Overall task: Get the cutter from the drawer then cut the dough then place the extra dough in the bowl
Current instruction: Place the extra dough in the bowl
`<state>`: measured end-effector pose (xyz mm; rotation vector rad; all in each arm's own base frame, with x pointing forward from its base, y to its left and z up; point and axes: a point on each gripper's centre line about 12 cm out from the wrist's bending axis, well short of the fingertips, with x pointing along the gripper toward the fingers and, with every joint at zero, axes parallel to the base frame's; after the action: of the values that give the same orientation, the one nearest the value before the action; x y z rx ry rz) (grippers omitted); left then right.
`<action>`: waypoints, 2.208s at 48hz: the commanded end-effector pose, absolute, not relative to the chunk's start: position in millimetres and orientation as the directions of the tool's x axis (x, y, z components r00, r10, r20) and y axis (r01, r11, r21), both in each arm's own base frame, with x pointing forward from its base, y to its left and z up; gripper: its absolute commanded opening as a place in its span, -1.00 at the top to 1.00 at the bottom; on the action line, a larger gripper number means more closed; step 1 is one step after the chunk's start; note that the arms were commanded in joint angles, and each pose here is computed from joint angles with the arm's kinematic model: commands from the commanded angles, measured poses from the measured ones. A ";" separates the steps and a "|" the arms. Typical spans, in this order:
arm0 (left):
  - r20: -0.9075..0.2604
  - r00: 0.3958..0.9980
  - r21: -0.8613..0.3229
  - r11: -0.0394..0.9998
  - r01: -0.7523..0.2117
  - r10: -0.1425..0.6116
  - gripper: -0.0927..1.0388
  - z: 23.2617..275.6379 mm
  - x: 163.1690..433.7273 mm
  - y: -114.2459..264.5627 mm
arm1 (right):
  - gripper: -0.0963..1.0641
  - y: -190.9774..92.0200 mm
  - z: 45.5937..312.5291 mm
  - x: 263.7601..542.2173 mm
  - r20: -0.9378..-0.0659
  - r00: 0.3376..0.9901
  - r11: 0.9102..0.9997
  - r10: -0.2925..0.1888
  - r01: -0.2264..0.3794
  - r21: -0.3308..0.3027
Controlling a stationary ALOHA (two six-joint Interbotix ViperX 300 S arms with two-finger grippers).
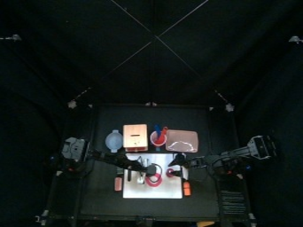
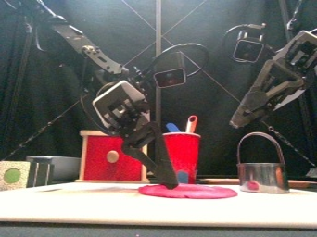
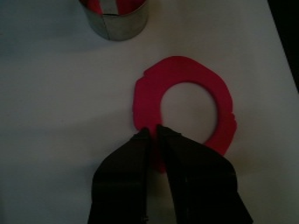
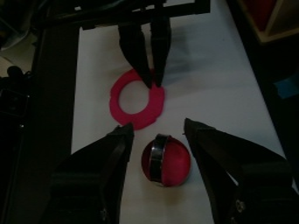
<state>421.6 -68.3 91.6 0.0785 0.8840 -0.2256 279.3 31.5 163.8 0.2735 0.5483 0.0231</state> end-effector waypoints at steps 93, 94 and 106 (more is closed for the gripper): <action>-0.308 0.850 0.150 0.904 -0.400 0.427 -0.11 236.3 204.3 96.3 | -0.64 30.4 164.2 283.0 -0.509 0.856 0.957 0.086 0.070 0.280; -0.312 0.849 0.149 0.904 -0.400 0.427 -0.11 235.0 203.8 96.3 | -0.64 30.4 163.8 283.0 -0.510 0.856 0.957 0.086 0.070 0.280; -0.303 0.842 0.145 0.895 -0.422 0.446 -0.11 231.0 189.1 95.6 | -0.64 31.5 160.7 282.8 -0.520 0.850 0.957 0.088 0.073 0.282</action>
<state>193.0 94.0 224.4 0.0710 0.3649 0.4422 280.4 30.5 155.1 0.2929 0.5779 0.0041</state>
